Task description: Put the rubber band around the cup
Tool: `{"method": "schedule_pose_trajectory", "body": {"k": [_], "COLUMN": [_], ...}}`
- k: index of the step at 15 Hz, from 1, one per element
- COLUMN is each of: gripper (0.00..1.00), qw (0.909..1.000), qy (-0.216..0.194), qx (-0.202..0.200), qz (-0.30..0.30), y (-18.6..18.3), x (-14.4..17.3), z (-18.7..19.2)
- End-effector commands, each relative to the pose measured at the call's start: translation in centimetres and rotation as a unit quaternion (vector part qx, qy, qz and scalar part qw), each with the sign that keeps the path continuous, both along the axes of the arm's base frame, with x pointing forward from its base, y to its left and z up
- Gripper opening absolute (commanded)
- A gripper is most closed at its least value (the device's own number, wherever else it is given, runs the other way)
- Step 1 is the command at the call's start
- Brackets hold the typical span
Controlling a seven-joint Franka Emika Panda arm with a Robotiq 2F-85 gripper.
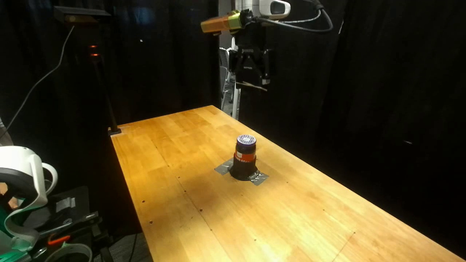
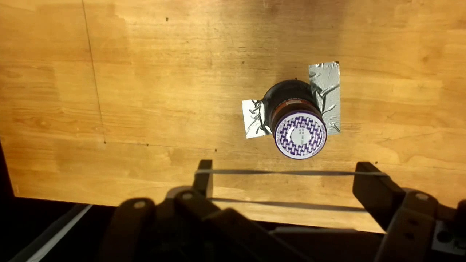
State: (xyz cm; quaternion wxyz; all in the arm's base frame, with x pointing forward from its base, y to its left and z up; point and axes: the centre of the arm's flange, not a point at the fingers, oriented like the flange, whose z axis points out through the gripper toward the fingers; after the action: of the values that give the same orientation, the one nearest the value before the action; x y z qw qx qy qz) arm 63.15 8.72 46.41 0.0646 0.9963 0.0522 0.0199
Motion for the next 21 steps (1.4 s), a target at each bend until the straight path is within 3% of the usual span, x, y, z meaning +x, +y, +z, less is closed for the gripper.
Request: {"method": "schedule_pose_trajectory", "body": {"k": [1, 5, 13, 21], "gripper": [1.00, 1.00, 1.00, 1.00], "qw": [0.9999, 0.9995, 0.9991, 0.9990], "qy": [-0.002, 0.015, 0.026, 0.019], "qx": [-0.002, 0.021, 0.018, 0.017], "qz": [-0.013, -0.018, -0.029, -0.037], "y": [2.0, 3.1, 3.3, 2.3], "x": [5.4, 7.1, 8.8, 8.6], "z": [-2.4, -6.8, -15.3, -19.8]}}
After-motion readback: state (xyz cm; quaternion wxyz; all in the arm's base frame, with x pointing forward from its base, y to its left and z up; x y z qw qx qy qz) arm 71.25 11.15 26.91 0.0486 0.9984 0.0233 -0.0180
